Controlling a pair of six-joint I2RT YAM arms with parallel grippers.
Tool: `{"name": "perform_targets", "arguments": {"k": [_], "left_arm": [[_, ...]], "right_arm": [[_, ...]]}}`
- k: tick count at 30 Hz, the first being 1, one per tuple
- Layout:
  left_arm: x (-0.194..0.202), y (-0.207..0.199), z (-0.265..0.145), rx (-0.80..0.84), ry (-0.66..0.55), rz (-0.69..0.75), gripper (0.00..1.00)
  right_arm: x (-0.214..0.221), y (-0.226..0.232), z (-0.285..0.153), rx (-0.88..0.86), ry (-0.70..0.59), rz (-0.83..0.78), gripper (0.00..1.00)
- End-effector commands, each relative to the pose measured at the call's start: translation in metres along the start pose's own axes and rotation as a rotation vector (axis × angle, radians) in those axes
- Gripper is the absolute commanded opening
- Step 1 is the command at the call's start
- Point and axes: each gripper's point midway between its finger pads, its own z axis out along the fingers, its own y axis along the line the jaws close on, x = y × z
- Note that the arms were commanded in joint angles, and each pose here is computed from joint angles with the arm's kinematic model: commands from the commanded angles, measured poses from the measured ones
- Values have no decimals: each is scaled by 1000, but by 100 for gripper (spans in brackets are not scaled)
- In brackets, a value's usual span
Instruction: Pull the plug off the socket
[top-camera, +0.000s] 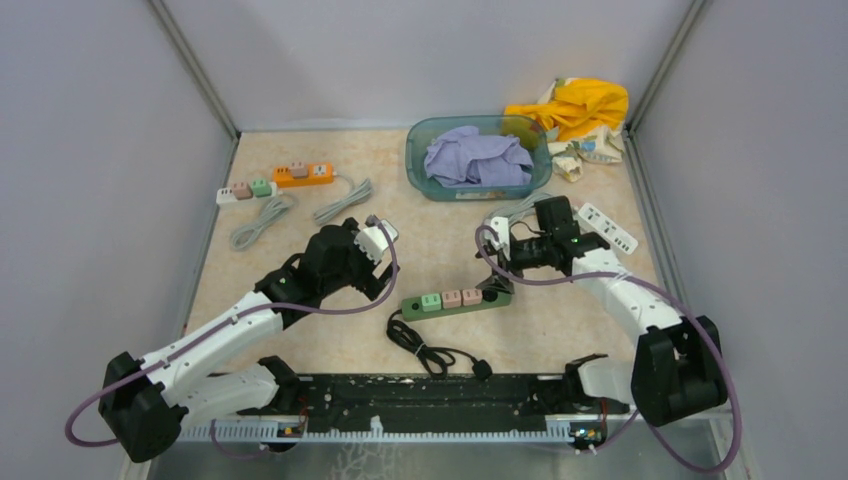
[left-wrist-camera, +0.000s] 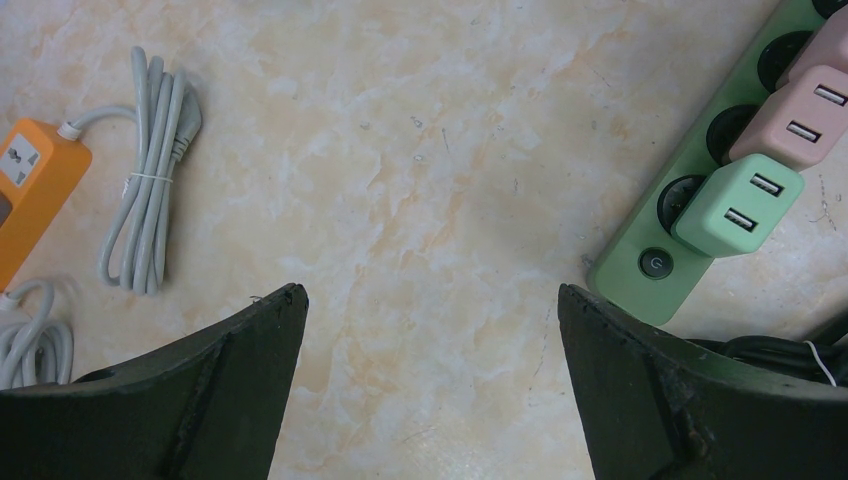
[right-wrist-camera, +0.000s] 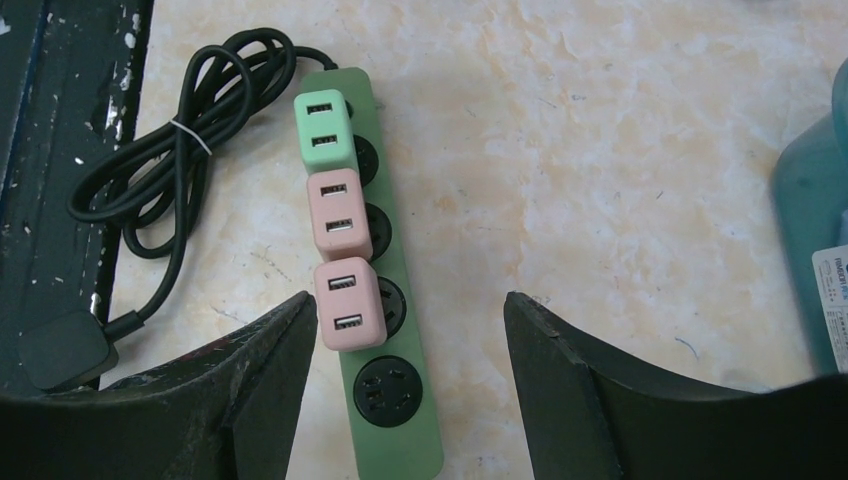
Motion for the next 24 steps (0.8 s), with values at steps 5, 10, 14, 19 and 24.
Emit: {"name": "perform_targets", "arguments": {"k": [5,10,14,19,24], "left_arm": [[1,1,1,-1,-1,3,100],[2,0,1,3,1,4,100],[1,0,1,5,0,3,100],[1,0,1,4,-2,3,100],[0,1,0,3,-4,3,100]], "right_arm": [[11,2,11,-20,52,-87,69],[19,-2,13,-2,85,-101,70],[25,-2,18,-5,108,-115,70],[30,20,30,-107,123,-154,70],[43,30,39,-163,181,-185,66]]}}
